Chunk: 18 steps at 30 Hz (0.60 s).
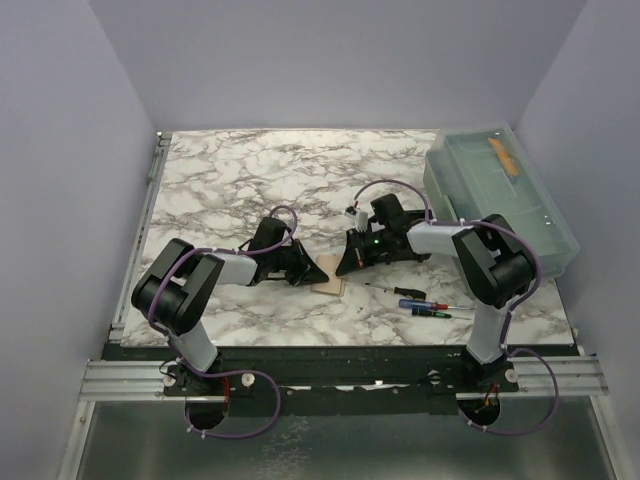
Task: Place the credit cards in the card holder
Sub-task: Close the card holder at the center of the board.
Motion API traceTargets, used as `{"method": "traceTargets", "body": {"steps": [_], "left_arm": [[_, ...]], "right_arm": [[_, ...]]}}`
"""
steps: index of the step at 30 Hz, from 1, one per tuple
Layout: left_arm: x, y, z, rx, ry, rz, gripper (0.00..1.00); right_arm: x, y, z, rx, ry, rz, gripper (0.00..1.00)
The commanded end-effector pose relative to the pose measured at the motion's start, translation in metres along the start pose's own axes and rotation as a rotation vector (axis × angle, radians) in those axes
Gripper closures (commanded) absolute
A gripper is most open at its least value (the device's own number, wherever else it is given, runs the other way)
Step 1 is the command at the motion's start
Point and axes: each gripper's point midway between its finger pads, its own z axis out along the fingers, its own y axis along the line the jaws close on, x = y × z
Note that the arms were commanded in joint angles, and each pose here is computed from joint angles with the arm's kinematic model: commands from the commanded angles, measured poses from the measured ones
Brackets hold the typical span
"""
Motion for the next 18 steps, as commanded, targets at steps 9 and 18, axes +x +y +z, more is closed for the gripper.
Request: {"method": "traceTargets", "body": {"steps": [9,18], "left_arm": [[-0.0072,0.0267,0.0024,-0.107,-0.048,-0.012,1.0],[-0.0065,0.027,0.0019,-0.107,-0.048,-0.012,1.0]], "right_arm": [[0.0078,0.0039,0.0086,-0.034,0.055,-0.021,1.0],[0.0074,0.0032,0.0124,-0.035,0.061,-0.02,1.0]]}}
